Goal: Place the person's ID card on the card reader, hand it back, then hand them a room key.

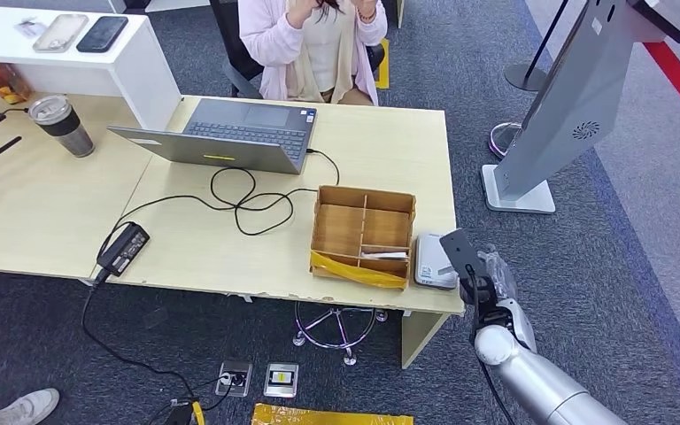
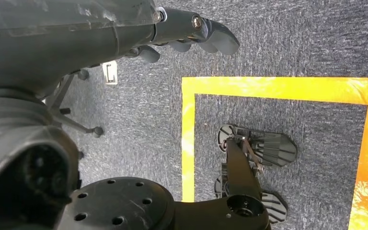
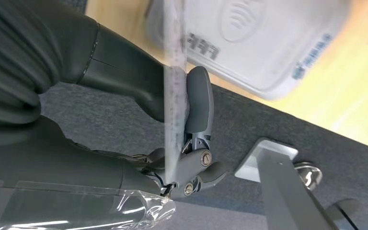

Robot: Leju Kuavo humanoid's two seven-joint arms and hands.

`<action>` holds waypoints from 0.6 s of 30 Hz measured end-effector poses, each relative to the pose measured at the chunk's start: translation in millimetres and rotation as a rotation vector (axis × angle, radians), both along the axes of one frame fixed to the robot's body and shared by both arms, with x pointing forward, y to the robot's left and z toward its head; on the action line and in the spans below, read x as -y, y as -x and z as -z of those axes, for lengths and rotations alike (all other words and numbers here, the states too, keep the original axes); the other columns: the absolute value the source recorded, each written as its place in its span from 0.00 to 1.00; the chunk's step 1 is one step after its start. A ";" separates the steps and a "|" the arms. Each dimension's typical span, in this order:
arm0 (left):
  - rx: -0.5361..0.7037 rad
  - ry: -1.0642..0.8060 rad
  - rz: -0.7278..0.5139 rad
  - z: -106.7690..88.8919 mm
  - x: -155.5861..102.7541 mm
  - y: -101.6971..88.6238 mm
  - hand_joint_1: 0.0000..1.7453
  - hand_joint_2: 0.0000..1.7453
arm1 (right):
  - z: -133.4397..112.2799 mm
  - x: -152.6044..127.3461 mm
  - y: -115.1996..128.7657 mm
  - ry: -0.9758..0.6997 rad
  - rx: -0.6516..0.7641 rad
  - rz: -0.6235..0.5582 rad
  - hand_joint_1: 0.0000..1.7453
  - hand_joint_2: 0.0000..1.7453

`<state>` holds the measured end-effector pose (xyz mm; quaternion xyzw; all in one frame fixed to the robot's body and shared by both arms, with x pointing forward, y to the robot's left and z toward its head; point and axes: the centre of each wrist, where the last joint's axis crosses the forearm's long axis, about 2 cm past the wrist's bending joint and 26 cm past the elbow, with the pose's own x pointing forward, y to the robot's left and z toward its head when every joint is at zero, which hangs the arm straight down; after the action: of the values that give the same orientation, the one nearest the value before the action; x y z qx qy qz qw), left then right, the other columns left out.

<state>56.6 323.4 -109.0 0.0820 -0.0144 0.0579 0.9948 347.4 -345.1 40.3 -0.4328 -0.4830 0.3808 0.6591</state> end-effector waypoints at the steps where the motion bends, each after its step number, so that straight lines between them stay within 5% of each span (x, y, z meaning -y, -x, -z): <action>1: 0.000 0.001 0.003 0.0 0.1 0.0 0.00 0.00 | -3.0 -0.4 -3.0 -0.006 0.012 -0.005 1.00 1.00; 18: 0.004 0.004 -0.014 -0.2 -2.3 -0.5 0.00 0.00 | -112.5 -32.6 -87.1 0.027 0.256 -0.136 1.00 1.00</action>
<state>57.1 325.6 -108.8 0.0803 -0.0158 0.0653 0.9945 434.5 -312.6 152.8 -0.4530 -0.5862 0.3728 0.5587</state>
